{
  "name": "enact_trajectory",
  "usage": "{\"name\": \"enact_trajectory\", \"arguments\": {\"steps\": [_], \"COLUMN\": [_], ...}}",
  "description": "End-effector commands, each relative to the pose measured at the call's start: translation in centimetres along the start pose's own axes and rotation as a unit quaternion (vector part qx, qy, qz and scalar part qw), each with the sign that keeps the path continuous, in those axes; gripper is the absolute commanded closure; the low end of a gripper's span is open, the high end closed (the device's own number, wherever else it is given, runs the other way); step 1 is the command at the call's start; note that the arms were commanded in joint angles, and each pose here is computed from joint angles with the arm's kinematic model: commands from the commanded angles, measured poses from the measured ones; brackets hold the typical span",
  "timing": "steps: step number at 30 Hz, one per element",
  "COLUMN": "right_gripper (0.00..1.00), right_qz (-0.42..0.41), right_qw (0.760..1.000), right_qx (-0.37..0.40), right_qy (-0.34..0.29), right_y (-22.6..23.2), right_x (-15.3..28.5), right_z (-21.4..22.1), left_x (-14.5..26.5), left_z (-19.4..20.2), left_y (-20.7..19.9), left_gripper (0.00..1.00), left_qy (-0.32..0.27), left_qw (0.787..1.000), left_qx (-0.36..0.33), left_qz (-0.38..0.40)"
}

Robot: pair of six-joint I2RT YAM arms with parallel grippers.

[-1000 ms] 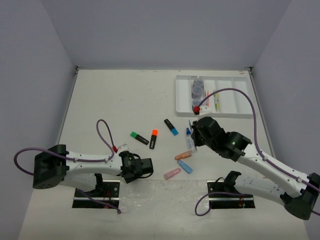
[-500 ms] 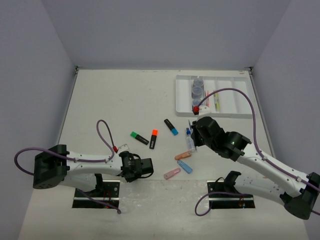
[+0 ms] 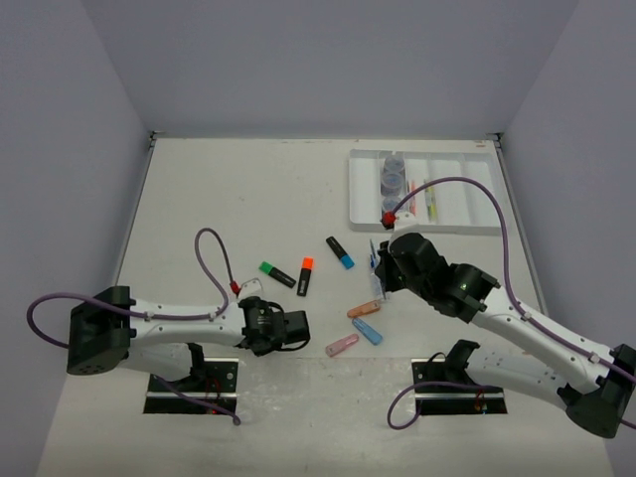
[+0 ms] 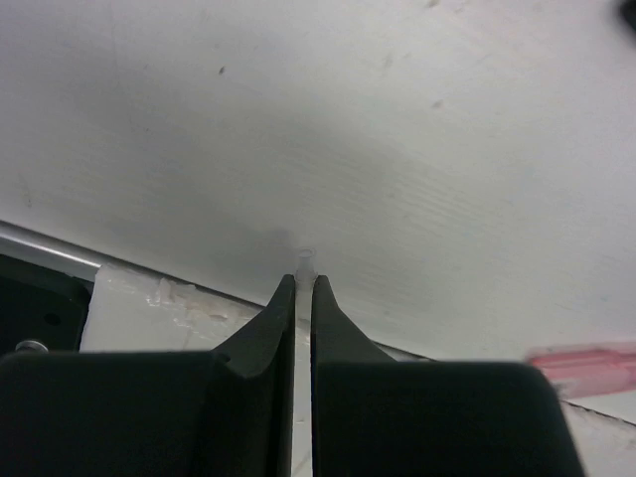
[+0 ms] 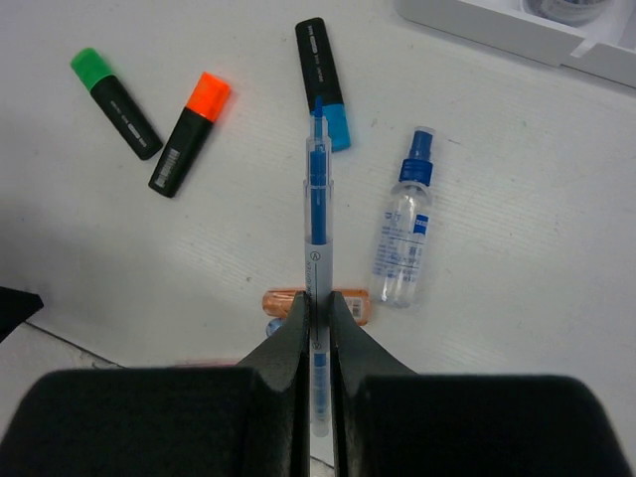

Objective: Sort the stationery into containers
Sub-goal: Close the pen cap on the pen.

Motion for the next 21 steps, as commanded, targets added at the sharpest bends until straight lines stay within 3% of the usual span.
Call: {"name": "enact_trajectory", "arguments": {"steps": [1, 4, 7, 11, 12, 16, 18, 21], "right_gripper": [1.00, 1.00, 1.00, 1.00, 1.00, 1.00, 1.00, 1.00], "right_qz": [-0.133, -0.236, -0.347, -0.433, -0.441, -0.445, -0.455, -0.452], "right_qw": [0.987, 0.958, 0.910, 0.862, 0.854, 0.845, 0.838, 0.833], "right_qx": [-0.027, -0.046, -0.071, -0.076, -0.071, -0.051, -0.048, -0.058], "right_qy": [-0.091, -0.154, -0.215, -0.255, -0.267, -0.291, -0.298, -0.313], "right_y": [2.9, 4.9, 7.0, 8.9, 9.3, 10.9, 11.7, 12.0], "right_x": [1.6, 3.2, 5.0, 6.8, 7.3, 9.0, 9.8, 10.5], "right_z": [-1.7, -2.3, -2.2, -2.2, -2.5, -3.6, -4.2, -5.2], "left_x": [4.9, 8.4, 14.1, 20.2, 22.1, 26.6, 27.5, 27.9], "left_z": [-5.5, -8.0, -11.3, -12.9, -13.3, -13.7, -13.3, -12.9], "left_y": [-5.0, -8.0, -10.8, -12.7, -13.1, -13.0, -13.0, -13.0], "left_gripper": [1.00, 1.00, 1.00, 1.00, 1.00, 1.00, 1.00, 1.00], "left_qy": [-0.129, -0.186, -0.237, -0.250, -0.257, -0.255, -0.244, -0.229], "left_qw": [0.982, 0.958, 0.912, 0.831, 0.802, 0.719, 0.698, 0.689], "left_qx": [-0.029, -0.056, -0.062, -0.088, -0.089, -0.112, -0.123, -0.125], "left_qz": [0.135, 0.211, 0.330, 0.489, 0.533, 0.637, 0.661, 0.676]}}
Point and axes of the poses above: each gripper's point midway between its finger pads, its own x axis back along the fingers, its own y axis along the line the jaws close on, z = x × y, the point moved 5 cm from there along x, back along the fingers, and after that the axes turned 12 degrees about x, right-handed, at the moved point
